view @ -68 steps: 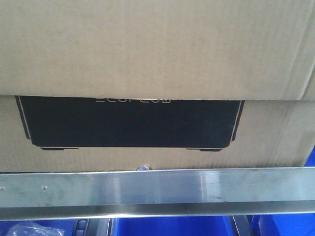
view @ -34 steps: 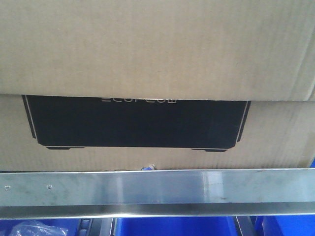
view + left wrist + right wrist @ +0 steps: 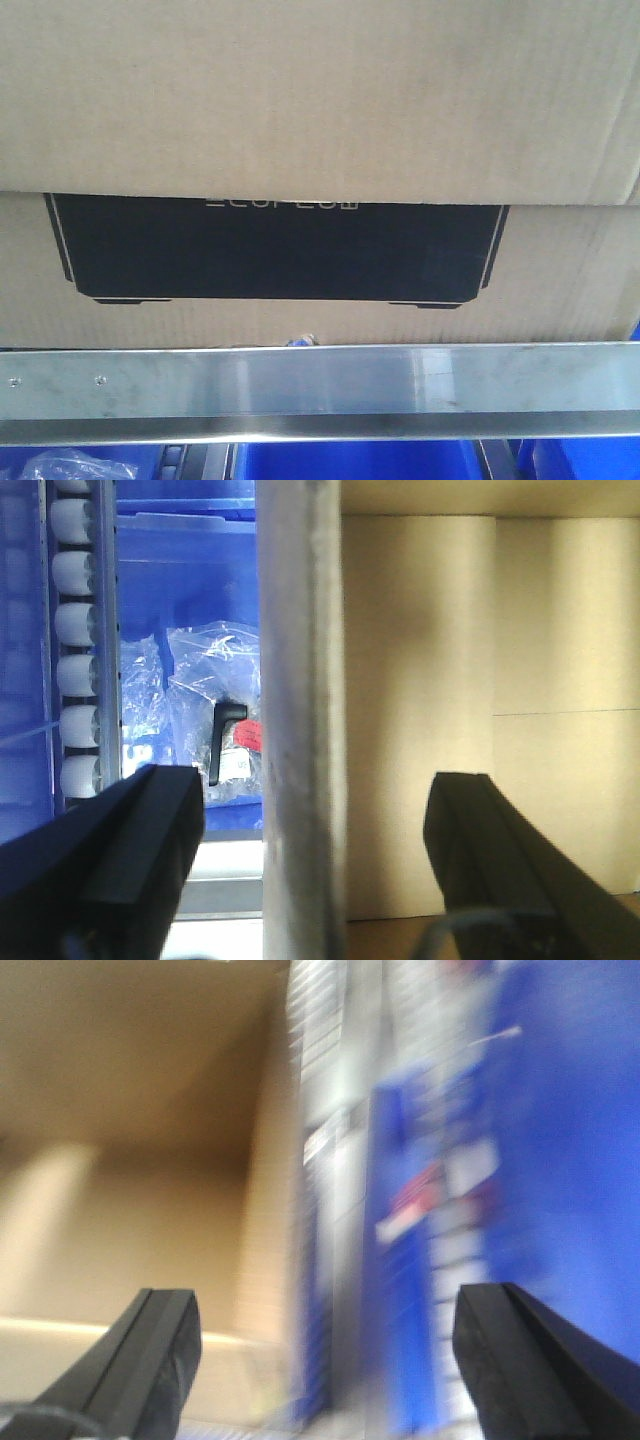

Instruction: Grab box from left shelf to table start

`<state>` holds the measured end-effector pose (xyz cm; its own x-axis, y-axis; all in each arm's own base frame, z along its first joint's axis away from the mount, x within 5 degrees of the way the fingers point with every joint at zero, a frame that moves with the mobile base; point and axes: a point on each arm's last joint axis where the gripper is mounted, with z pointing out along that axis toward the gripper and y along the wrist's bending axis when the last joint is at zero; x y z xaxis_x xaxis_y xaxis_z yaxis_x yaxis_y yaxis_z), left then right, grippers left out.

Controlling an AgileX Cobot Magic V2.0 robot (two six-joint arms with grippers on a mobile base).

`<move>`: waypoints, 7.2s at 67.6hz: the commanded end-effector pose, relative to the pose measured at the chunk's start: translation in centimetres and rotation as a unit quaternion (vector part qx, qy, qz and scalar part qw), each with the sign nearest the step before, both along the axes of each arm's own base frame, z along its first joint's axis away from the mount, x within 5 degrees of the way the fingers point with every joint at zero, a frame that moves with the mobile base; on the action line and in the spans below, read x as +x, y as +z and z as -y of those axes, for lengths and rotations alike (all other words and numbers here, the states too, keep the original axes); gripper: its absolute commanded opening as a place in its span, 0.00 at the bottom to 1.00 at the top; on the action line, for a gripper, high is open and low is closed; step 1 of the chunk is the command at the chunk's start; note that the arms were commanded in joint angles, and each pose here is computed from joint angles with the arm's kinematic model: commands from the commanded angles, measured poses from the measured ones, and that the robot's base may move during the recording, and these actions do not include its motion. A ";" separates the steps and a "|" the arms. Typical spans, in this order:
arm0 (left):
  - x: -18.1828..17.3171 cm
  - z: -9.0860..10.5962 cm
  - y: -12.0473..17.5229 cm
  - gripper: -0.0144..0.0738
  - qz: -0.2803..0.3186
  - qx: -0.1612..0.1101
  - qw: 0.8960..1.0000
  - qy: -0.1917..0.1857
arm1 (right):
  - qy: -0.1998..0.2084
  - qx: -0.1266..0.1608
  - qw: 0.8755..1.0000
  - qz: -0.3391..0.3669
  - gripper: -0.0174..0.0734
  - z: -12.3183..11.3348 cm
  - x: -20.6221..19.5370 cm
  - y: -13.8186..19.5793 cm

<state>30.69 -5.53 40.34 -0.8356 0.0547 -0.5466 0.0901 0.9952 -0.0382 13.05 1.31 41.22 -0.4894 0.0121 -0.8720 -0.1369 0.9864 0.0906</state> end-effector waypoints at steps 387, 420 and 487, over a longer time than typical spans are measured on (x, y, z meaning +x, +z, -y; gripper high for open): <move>-22.4 -1.5 5.9 0.06 0.274 -0.171 0.943 -0.085 | 0.073 0.002 0.995 0.064 0.26 -1.2 -5.9 5.6; -18.0 -0.2 4.4 0.06 0.210 -0.157 0.962 -0.079 | 0.073 0.002 0.995 0.064 0.26 -1.2 -5.9 5.6; -26.4 -2.7 8.1 0.06 0.333 -0.188 0.920 -0.090 | 0.073 0.001 0.995 0.064 0.26 -1.2 -5.9 5.6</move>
